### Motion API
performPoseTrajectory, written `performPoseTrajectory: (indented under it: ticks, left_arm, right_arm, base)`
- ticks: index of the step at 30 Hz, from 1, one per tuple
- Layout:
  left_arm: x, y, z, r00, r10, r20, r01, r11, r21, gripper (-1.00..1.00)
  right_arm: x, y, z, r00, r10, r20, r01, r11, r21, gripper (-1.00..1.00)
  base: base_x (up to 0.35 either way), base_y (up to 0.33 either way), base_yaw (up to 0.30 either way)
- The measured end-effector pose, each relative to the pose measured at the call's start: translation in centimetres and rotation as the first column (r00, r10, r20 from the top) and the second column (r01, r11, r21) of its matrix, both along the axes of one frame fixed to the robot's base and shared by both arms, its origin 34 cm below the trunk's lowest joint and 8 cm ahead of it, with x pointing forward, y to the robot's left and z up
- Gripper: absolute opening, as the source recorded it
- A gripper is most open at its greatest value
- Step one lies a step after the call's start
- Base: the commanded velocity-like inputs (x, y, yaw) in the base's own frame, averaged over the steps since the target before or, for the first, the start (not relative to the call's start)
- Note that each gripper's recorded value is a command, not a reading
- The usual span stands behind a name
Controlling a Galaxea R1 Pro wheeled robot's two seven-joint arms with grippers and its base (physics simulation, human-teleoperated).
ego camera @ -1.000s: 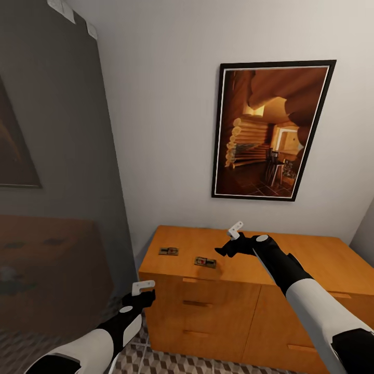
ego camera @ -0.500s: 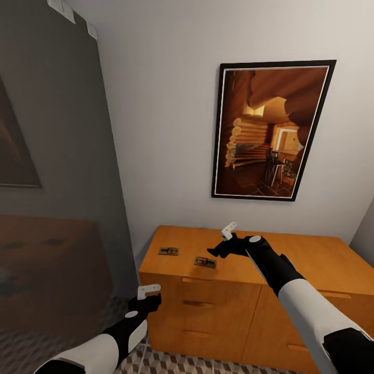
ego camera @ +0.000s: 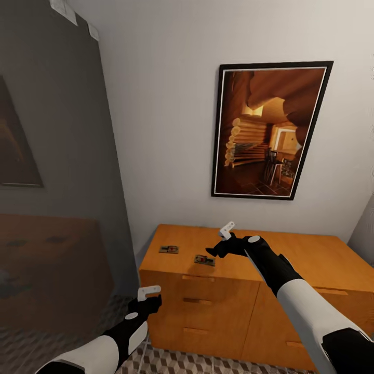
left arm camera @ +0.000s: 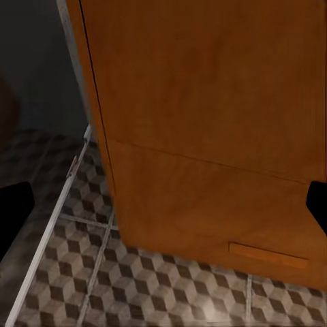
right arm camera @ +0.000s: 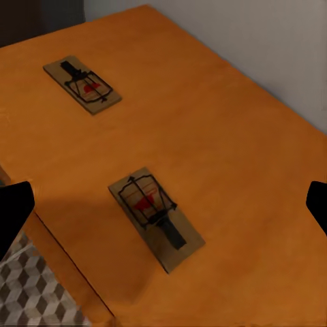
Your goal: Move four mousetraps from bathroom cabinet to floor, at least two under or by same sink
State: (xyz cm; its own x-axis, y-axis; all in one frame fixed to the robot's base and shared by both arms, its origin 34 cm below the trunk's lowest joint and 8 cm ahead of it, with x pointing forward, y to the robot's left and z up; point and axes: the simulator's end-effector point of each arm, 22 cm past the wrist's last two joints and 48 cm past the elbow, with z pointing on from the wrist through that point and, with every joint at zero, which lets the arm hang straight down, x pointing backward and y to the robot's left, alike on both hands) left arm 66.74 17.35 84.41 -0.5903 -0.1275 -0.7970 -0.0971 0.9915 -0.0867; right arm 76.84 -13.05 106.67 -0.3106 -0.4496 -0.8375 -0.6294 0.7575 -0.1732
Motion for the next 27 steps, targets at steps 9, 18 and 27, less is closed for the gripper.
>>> performPoseTrajectory:
  ticks: [9, 18, 27]
  left_arm:
    - [0.0, 0.0, 0.0, 1.0, 0.001, 0.0, -0.001, 1.0, 0.0, 1.0]
    - [0.2, 0.0, 0.3, 1.0, 0.001, 0.007, -0.001, 1.0, -0.001, 1.0]
    - [1.4, 0.0, 1.5, 1.0, -0.003, 0.024, 0.003, 1.0, -0.001, 1.0]
  right_arm:
    - [0.0, 0.0, 0.0, 1.0, 0.0, 0.001, 0.0, 1.0, 0.0, 1.0]
    - [0.0, 0.0, 0.0, 1.0, 0.0, 0.001, 0.0, 1.0, -0.001, 1.0]
    - [0.0, -0.1, 0.0, 1.0, -0.004, 0.001, 0.004, 1.0, -0.003, 1.0]
  base:
    - [-0.177, 0.0, 0.0]
    - [-0.022, 0.0, 0.0]
    - [-0.002, 0.0, 0.0]
